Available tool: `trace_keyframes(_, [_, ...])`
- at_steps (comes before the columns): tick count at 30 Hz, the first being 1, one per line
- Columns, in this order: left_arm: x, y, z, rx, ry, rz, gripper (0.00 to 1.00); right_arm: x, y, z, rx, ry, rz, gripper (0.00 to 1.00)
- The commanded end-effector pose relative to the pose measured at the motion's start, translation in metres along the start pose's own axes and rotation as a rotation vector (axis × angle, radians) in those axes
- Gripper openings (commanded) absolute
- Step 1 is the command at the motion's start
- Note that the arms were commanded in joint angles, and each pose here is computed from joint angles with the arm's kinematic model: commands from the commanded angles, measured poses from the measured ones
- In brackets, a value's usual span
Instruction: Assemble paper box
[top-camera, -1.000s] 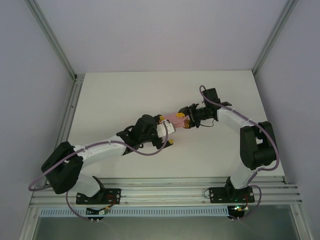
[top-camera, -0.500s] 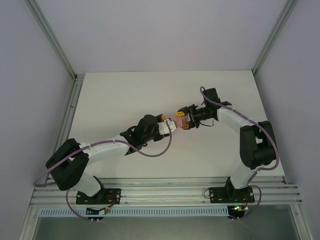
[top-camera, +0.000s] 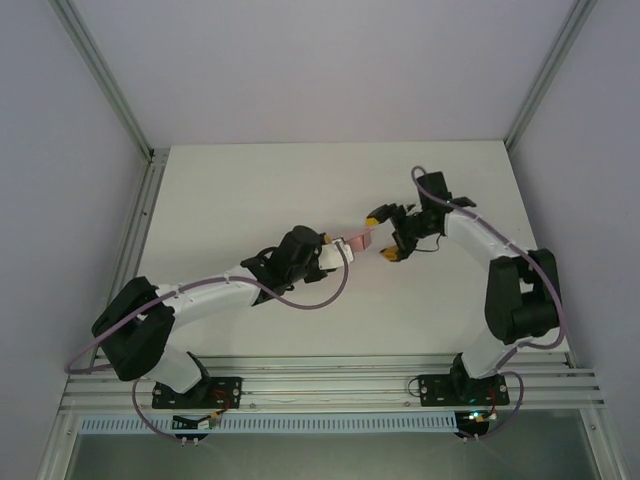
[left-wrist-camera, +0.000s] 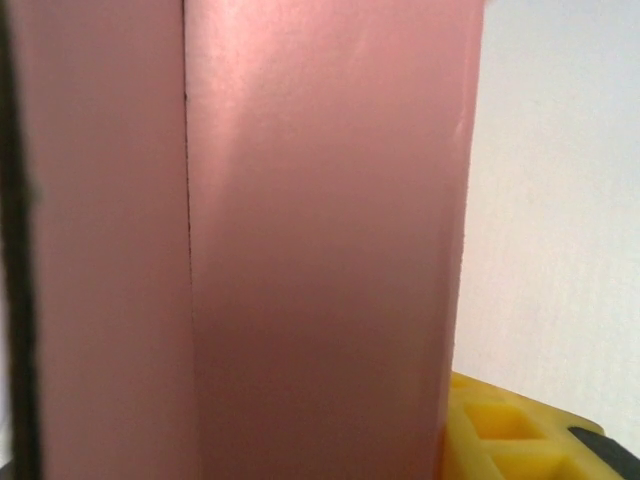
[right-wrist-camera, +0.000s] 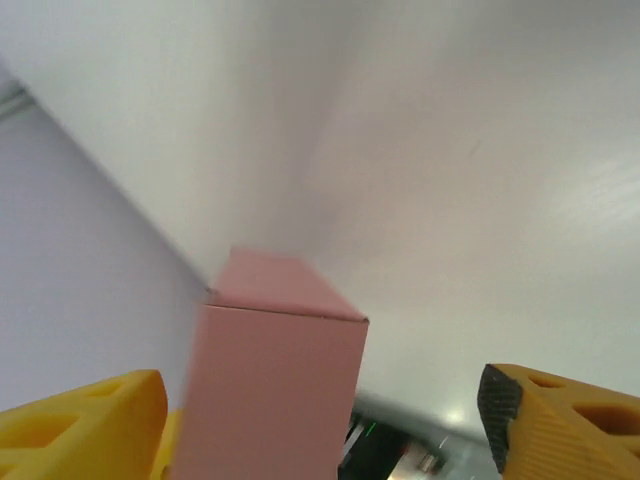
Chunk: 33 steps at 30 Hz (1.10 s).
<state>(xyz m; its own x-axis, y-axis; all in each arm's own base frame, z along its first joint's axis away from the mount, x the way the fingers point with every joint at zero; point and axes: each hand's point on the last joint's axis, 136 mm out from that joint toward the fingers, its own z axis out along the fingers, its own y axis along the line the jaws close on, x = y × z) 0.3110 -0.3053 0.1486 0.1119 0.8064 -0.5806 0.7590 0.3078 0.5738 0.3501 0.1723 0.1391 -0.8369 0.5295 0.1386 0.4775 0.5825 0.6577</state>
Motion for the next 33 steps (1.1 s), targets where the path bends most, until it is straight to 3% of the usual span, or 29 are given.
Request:
trace_keyframes(1, [0.013,-0.014,-0.010,0.175,0.085,0.022,0.33,-0.051,-0.012,-0.073,0.261,-0.417,-0.394,0.89])
trace_keyframes(4, [0.026,-0.027,-0.021,0.345,0.155,0.020,0.34,-0.050,0.023,-0.098,0.134,-0.572,-0.718,0.99])
trace_keyframes(6, [0.033,-0.031,-0.026,0.418,0.194,0.012,0.34,-0.018,0.051,-0.101,-0.063,-0.566,-0.984,1.00])
trace_keyframes(9, [0.042,-0.039,-0.031,0.532,0.237,0.015,0.36,0.056,0.072,-0.099,-0.398,-0.417,-1.373,0.99])
trace_keyframes(12, [0.046,-0.037,-0.025,0.560,0.274,0.005,0.36,0.103,0.062,-0.089,-0.563,-0.254,-1.601,0.93])
trace_keyframes(19, [0.048,-0.039,-0.012,0.576,0.276,0.000,0.38,0.100,0.059,-0.052,-0.514,-0.105,-1.582,0.72])
trace_keyframes(33, [0.053,-0.041,-0.004,0.588,0.278,-0.014,0.38,0.091,0.022,0.008,-0.263,0.012,-1.576,0.55])
